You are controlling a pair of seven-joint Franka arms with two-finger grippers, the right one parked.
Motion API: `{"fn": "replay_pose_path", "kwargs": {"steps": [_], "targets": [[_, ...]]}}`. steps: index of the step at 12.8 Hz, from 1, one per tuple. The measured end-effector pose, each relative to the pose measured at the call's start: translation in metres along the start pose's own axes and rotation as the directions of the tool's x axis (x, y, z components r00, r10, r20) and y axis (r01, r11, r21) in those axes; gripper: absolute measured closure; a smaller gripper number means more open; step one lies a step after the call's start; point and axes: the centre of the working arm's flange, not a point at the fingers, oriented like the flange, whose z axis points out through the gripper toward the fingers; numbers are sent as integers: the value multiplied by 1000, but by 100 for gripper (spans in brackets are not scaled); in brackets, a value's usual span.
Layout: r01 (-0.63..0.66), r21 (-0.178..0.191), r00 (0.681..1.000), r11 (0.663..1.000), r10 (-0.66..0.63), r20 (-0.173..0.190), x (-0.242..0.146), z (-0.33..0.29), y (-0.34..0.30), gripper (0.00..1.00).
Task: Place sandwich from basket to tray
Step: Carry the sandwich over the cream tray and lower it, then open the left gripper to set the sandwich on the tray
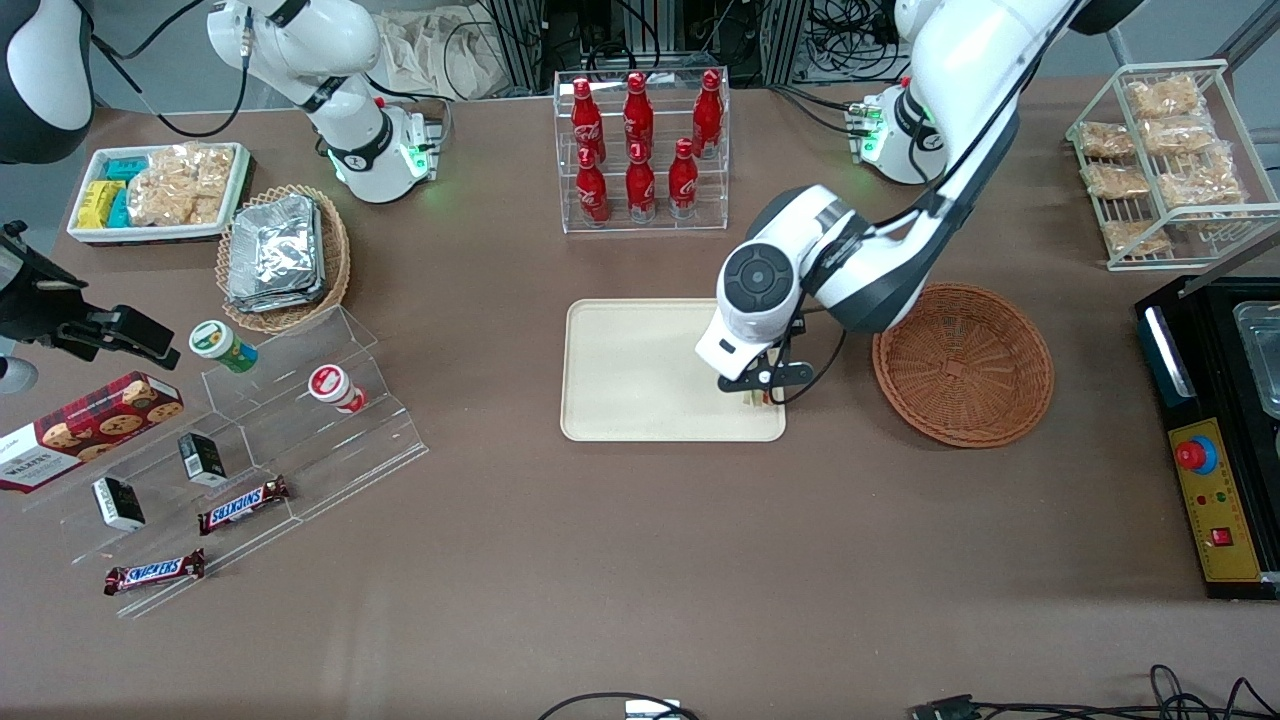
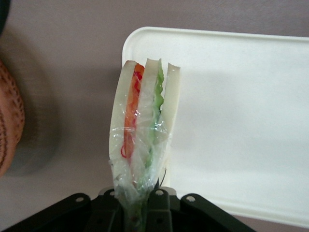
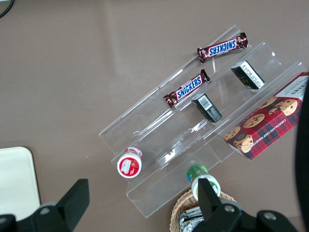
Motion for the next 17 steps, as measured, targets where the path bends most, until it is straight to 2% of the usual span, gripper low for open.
{"fn": "replay_pose_path", "kwargs": {"steps": [4,8,9,15,16,17], "targets": [[4,40,999,999,-2,-45,-8,61,28,82],[-2,37,998,999,4,-55,-7,66,33,80],[-2,37,998,999,4,-55,-7,65,33,72],[5,36,998,999,-3,-61,-5,62,32,9],[8,32,998,999,-5,-68,-4,57,31,0],[13,34,997,999,-10,-79,-3,46,30,0]]}}
